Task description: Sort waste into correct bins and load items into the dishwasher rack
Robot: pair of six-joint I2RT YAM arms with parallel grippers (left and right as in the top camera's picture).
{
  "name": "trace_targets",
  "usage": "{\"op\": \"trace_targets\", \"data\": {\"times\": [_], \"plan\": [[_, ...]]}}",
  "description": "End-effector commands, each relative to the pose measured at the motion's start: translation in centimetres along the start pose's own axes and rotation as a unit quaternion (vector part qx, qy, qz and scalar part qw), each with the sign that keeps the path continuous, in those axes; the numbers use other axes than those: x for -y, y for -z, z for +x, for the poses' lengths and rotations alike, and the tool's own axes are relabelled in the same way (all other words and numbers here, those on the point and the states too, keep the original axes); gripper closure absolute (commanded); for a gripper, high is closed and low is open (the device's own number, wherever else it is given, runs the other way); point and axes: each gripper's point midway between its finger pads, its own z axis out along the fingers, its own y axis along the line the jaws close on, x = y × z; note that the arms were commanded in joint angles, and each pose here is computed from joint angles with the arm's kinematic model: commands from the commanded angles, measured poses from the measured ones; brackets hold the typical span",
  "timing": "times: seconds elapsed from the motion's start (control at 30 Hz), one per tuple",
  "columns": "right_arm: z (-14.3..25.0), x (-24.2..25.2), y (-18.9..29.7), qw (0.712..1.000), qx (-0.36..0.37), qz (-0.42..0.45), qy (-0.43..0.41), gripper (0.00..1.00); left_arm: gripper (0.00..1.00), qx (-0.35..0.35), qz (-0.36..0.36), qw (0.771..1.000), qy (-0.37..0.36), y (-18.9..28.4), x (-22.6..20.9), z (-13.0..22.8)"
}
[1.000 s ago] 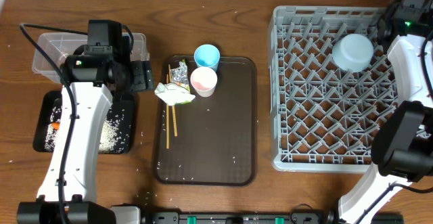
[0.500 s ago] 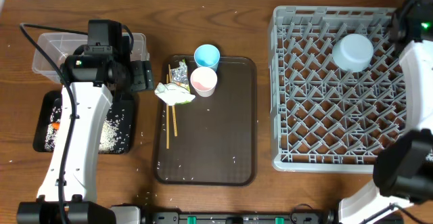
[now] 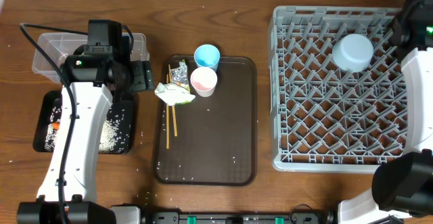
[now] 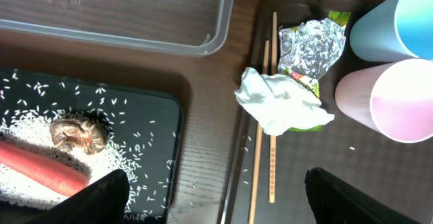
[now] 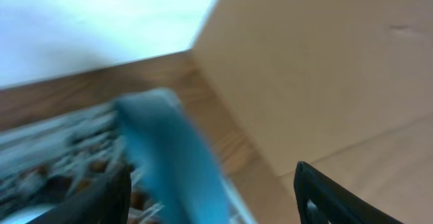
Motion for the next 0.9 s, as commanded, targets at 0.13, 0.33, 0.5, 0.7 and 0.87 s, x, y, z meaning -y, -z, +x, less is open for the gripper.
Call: {"op": "trace_targets", "data": {"times": [0.13,0.33,0.5,0.7,0.87], "plan": [[0.5,-10.3,4.4,0.968,-0.004,-0.25,0.02,0.28,0.16,0.001,-0.007,1.0,0.007,0.0,-0.4,-0.2],[2.0,-17.9,10.6,0.901,-0.04,-0.432,0.001,0.33,0.16,0.001,-0.007,1.0,0.007,0.0,-0.4,-0.2],[3.7,-24.4,16.8,0.831,-0.061,-0.551,0.033,0.34,0.16,0.001,-0.007,1.0,0.007,0.0,-0.4,-0.2],[7.4,-31.4,22.2,0.789,-0.099,-0.602,0.073,0.34,0.16,0.011,-0.006,1.0,0.02,0.0,-0.5,-0.7],[11.6,-37.6,24.9,0.769,-0.137,-0.618,0.092,0.37,0.16,0.021,-0.01,0.998,0.061,0.0,-1.3,-1.2]]}}
